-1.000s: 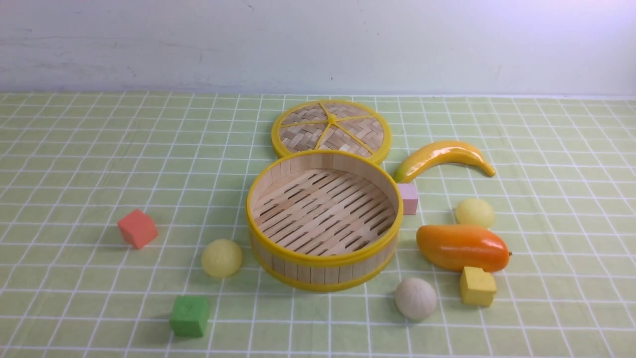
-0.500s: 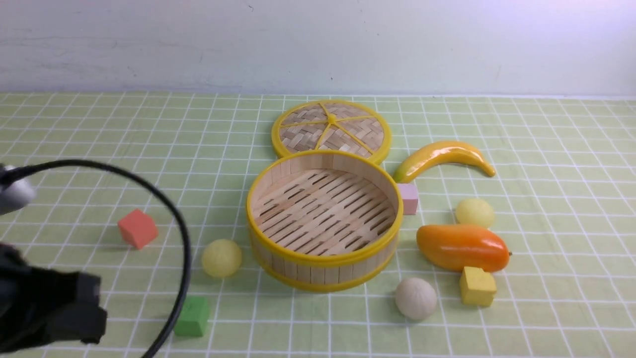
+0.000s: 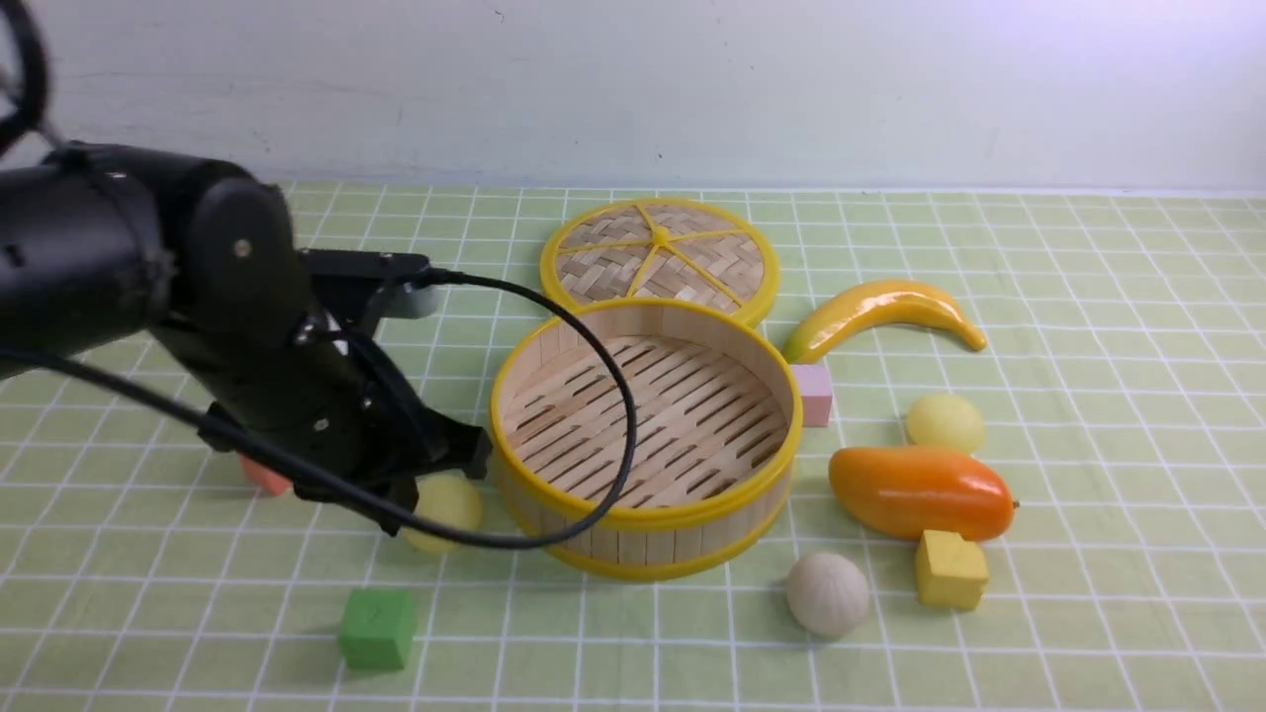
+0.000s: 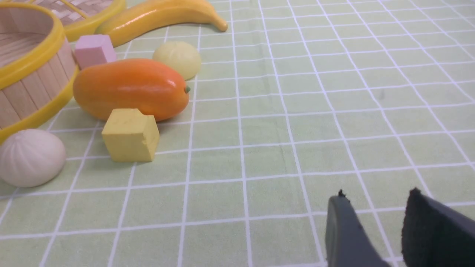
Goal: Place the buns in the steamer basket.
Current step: Use the left arm to grab a steamed stuffed bun
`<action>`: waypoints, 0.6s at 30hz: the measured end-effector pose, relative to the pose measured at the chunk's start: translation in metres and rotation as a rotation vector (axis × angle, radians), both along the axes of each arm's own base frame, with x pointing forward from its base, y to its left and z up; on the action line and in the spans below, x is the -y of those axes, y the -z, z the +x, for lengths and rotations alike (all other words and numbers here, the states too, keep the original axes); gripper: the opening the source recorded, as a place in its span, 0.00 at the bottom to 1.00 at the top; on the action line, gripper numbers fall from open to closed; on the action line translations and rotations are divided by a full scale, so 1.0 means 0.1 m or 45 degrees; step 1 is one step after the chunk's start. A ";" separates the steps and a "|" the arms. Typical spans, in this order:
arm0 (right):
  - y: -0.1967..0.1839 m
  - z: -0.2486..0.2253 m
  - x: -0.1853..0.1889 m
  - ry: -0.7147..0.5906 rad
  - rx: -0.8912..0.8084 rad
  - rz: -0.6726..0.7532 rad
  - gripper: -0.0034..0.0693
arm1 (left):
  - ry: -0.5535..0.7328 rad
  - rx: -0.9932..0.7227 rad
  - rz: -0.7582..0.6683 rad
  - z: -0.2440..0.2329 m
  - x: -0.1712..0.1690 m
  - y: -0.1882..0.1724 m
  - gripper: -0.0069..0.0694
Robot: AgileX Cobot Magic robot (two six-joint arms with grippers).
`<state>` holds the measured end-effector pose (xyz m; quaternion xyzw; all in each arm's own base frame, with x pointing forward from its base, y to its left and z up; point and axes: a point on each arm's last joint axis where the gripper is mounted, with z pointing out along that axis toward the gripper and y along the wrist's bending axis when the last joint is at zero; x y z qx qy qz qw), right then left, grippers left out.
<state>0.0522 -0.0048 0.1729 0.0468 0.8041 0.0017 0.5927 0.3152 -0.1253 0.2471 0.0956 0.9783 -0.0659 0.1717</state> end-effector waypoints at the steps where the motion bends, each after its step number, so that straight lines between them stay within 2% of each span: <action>1: 0.00 0.00 0.00 0.000 0.000 0.000 0.38 | 0.005 -0.002 0.003 0.02 0.01 0.01 0.08; 5: 0.00 0.00 0.00 0.000 0.000 0.000 0.38 | 0.044 -0.040 0.040 0.24 0.08 0.20 0.17; 8: 0.00 0.00 0.00 0.000 0.000 0.000 0.38 | 0.055 -0.034 0.042 0.35 0.13 0.26 0.30; 11: 0.00 0.00 0.00 0.000 0.000 0.000 0.38 | 0.056 -0.005 0.036 0.39 0.14 0.24 0.39; 13: 0.00 0.00 0.00 0.000 0.000 0.000 0.38 | 0.051 0.012 0.040 0.43 0.12 0.25 0.43; 18: 0.00 0.00 0.00 0.000 0.000 -0.001 0.38 | 0.004 0.007 0.042 0.52 0.00 0.36 0.43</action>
